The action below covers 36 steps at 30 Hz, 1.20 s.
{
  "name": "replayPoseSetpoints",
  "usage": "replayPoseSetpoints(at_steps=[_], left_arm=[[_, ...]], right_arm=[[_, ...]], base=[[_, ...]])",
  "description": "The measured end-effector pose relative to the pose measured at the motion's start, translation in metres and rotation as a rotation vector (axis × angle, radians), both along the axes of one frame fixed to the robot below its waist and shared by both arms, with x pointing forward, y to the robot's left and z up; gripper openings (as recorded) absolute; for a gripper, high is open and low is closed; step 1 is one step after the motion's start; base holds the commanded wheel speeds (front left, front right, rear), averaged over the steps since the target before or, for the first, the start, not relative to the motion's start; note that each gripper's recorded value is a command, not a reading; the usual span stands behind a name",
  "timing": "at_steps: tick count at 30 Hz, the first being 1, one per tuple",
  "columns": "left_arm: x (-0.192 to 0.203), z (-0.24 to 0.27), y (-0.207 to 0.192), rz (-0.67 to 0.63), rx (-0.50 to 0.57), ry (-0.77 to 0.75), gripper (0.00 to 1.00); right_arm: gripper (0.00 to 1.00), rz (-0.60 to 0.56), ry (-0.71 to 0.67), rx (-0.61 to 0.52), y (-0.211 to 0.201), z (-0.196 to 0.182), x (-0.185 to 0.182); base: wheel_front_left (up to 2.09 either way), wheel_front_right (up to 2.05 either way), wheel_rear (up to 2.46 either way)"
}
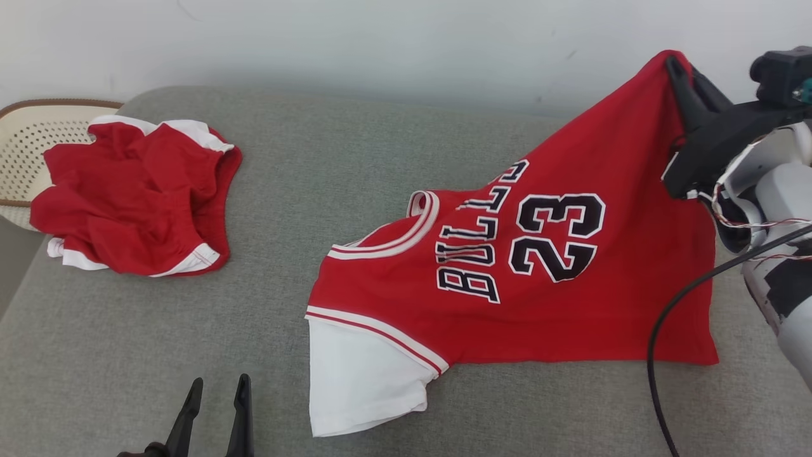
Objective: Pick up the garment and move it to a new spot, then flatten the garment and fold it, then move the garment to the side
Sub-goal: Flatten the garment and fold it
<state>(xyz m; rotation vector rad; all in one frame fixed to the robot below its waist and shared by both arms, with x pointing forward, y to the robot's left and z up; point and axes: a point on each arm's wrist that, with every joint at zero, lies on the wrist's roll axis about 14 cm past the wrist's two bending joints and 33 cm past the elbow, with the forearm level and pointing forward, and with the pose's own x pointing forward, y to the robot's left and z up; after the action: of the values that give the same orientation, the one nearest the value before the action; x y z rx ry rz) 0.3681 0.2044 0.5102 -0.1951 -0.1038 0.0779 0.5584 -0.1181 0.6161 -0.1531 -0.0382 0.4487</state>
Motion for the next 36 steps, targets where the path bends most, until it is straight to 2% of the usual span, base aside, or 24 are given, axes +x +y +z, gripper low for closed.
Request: replayPoseSetpoints(at_steps=[5, 6, 7, 14, 20, 28, 36], left_arm=[[-0.003, -0.002, 0.005, 0.015, -0.007, 0.005, 1.0], [-0.003, -0.001, 0.005, 0.015, -0.006, 0.003, 1.0], [-0.003, 0.0, 0.005, 0.016, -0.006, 0.002, 1.0], [-0.004, 0.001, 0.005, 0.015, -0.008, -0.003, 1.0], [-0.004, 0.001, -0.003, -0.008, -0.011, -0.005, 1.0], [-0.002, 0.008, -0.015, -0.043, -0.014, -0.026, 1.0], [-0.003, 0.007, -0.018, -0.049, -0.015, -0.023, 1.0]], right_arm=[[0.0, 0.001, 0.07, -0.052, 0.007, -0.021, 0.004], [0.31, -0.011, 0.077, -0.055, 0.003, -0.025, 0.006], [1.0, -0.024, 0.076, -0.06, -0.002, -0.028, 0.007], [1.0, -0.099, 0.059, -0.074, -0.029, -0.036, 0.008], [1.0, -0.171, 0.022, -0.007, -0.058, -0.029, -0.002], [1.0, -0.233, 0.041, 0.077, -0.096, -0.05, -0.037], [1.0, -0.254, 0.1, 0.147, -0.108, -0.099, -0.091]], base=[[0.0, 0.0, 0.0], [0.0, 0.0, 0.0], [0.0, 0.0, 0.0], [0.0, 0.0, 0.0], [0.0, 0.0, 0.0], [0.0, 0.0, 0.0], [0.0, 0.0, 0.0]])
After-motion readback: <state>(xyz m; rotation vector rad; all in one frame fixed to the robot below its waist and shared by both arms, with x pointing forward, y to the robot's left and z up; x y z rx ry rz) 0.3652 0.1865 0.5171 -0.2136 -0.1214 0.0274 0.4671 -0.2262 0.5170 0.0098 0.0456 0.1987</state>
